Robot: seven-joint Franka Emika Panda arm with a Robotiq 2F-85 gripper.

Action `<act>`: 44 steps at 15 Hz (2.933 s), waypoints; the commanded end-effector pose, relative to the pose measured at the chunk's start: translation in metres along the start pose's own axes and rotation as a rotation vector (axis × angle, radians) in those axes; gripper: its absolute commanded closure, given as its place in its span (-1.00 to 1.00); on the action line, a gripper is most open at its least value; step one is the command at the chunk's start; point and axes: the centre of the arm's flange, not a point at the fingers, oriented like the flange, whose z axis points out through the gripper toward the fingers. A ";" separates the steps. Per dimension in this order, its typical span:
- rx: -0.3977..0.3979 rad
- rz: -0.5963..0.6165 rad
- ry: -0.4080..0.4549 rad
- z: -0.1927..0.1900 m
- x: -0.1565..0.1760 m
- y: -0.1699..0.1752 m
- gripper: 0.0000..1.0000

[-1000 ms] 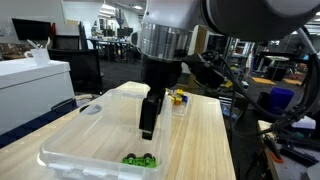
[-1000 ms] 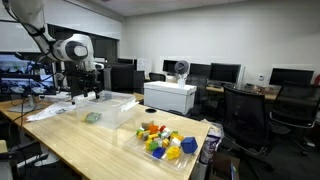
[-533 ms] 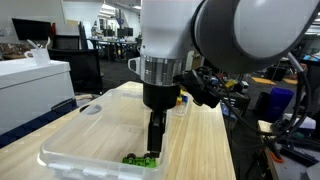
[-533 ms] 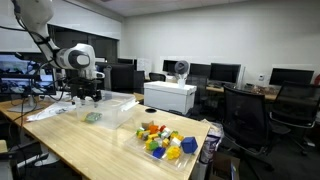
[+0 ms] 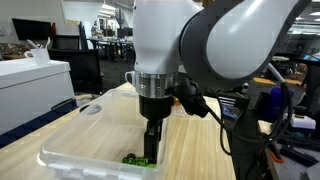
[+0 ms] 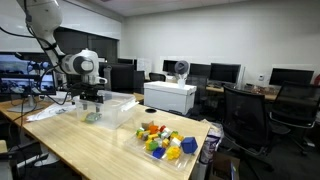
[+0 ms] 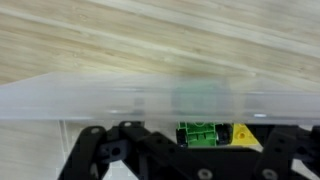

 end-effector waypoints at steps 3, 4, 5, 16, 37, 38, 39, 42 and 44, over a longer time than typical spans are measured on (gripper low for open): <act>-0.016 0.013 -0.022 0.014 0.018 0.023 -1.00; -0.017 0.013 -0.023 0.015 0.020 0.024 -1.00; -0.013 0.004 -0.031 0.018 0.022 0.021 -1.00; -0.022 0.000 -0.052 0.040 0.035 0.017 -1.00; -0.008 0.093 0.022 -0.001 0.025 0.032 -1.00; -0.007 0.092 0.040 -0.011 0.020 0.026 -1.00; 0.004 0.087 0.054 -0.021 0.016 0.019 -1.00; 0.007 0.083 0.052 -0.025 0.014 0.013 -1.00; 0.012 0.085 0.038 -0.018 0.018 0.019 -1.00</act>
